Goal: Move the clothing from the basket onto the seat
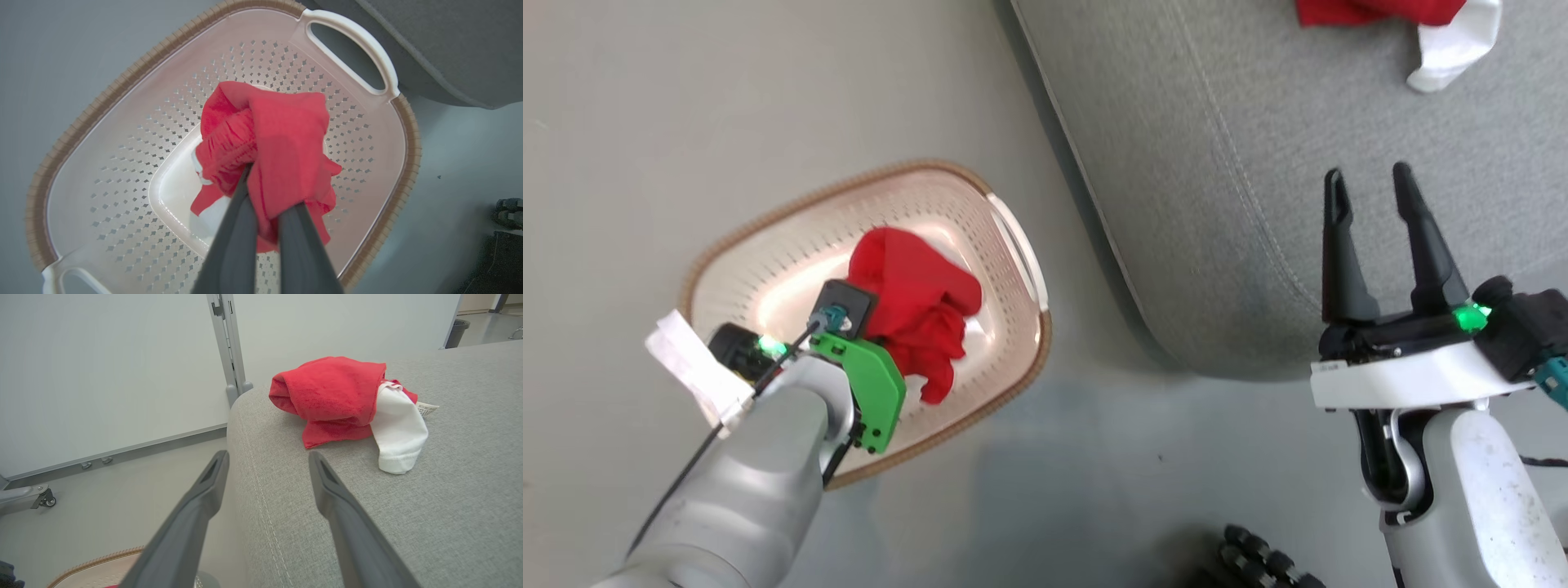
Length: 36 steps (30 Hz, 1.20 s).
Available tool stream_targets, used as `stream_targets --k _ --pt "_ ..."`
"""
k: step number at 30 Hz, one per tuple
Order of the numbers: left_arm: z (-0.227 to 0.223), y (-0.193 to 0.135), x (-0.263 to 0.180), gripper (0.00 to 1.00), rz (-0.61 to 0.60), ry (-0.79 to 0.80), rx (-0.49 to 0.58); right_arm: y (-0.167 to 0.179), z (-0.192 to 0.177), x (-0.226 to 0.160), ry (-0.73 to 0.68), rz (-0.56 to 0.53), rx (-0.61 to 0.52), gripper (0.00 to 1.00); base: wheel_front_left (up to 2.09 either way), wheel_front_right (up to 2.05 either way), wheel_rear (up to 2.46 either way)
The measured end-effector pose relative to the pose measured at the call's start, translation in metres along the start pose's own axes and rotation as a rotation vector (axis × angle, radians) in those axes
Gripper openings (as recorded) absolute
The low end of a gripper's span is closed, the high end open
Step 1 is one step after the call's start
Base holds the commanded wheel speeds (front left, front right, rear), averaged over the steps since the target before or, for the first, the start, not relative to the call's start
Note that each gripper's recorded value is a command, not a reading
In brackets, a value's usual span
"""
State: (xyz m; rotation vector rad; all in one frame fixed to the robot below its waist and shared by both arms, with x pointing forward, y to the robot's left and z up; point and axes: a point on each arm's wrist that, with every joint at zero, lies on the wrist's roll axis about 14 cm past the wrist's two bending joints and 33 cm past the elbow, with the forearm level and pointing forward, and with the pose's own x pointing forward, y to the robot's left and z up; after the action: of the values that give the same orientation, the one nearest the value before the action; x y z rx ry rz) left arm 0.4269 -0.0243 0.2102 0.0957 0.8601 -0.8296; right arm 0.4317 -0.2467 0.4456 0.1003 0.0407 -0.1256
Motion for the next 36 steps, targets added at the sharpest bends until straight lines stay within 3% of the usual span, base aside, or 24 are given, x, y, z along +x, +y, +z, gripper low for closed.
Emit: stream_targets --k 8,11,23,30,36 --pt "0.07 -0.004 -0.057 0.0 0.087 -0.203 0.024 0.019 0.043 -0.021 -0.099 0.075 0.031 1.0 0.0 0.0 0.0" --pt "0.106 -0.001 -0.084 0.0 0.164 -0.317 0.097 0.028 0.055 -0.031 -0.126 0.105 0.051 1.0 0.0 0.0 0.0" --pt "0.17 -0.003 -0.212 0.0 0.411 -0.685 0.274 0.059 0.099 -0.07 -0.249 0.209 0.098 1.0 0.0 0.0 0.0" --pt "0.192 -0.02 -0.272 0.0 0.522 -0.849 0.422 0.07 0.116 -0.085 -0.303 0.245 0.114 1.0 0.0 0.0 0.0" --pt "0.221 -0.051 -0.324 0.0 0.539 -1.05 0.495 0.077 0.122 -0.089 -0.322 0.268 0.12 1.0 0.0 0.0 0.0"
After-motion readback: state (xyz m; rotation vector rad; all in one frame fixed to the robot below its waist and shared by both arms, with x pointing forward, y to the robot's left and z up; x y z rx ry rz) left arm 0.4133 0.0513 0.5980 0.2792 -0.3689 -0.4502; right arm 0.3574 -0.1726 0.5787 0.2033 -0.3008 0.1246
